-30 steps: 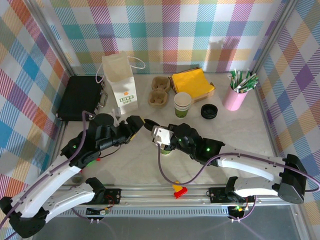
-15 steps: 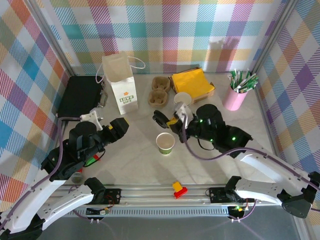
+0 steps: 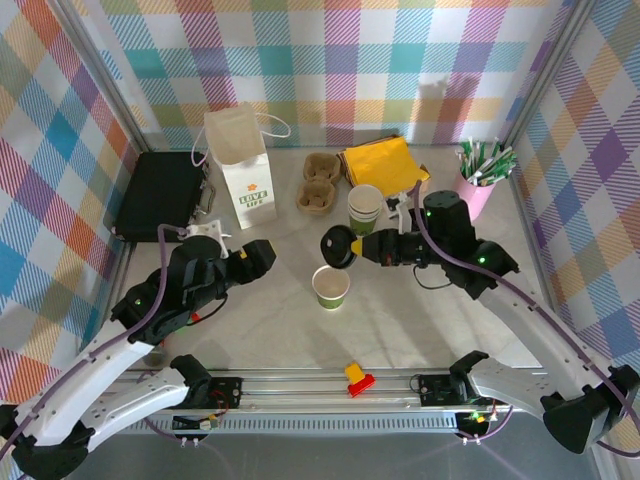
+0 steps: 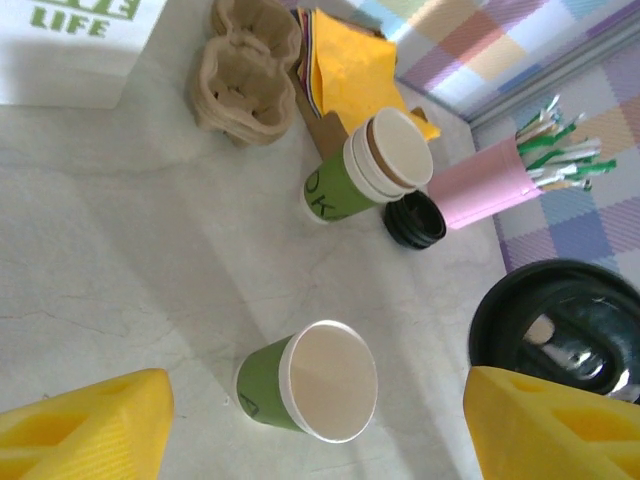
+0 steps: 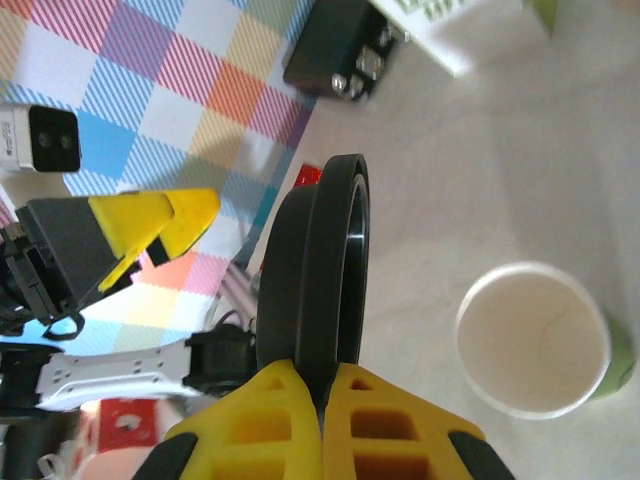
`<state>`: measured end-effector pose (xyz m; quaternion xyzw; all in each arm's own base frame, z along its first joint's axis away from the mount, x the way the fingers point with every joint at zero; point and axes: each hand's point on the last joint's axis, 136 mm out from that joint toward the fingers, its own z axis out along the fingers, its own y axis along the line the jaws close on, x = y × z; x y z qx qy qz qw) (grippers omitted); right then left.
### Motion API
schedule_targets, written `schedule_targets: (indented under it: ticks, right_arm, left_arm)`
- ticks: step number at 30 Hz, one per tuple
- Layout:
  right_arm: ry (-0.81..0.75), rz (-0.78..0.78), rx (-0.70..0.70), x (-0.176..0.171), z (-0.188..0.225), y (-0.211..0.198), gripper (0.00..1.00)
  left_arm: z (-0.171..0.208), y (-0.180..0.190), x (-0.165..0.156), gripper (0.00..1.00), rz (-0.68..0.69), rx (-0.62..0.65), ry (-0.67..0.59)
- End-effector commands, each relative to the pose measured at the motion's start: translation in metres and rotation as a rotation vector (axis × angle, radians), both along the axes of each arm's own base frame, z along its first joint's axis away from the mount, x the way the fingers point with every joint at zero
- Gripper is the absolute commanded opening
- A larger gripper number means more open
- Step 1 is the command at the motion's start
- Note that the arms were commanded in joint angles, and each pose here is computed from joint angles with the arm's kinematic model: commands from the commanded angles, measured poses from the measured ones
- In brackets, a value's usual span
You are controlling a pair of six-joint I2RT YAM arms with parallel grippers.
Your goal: Pack the takeout coffee
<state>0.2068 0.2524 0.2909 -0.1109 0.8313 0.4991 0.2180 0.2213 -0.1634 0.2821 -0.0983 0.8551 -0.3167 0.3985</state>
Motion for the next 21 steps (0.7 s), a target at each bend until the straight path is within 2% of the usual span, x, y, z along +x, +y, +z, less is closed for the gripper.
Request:
schedule_targets:
  ticks: [1,12,21]
  right_arm:
    - [0.171,0.014,0.061,-0.012,-0.012,0.004,0.00]
    - [0.293,-0.060,0.053,-0.005,-0.072,0.000,0.00]
    - [0.328,-0.095,0.034,0.003,-0.100,0.000,0.00]
  left_arm:
    - [0.000,-0.010,0.002,0.76,-0.036,-0.017,-0.006]
    - [-0.032,-0.028,0.009,0.76,-0.059,-0.022,0.081]
    - [-0.037,-0.039,0.011,0.75,-0.092,-0.029,0.109]
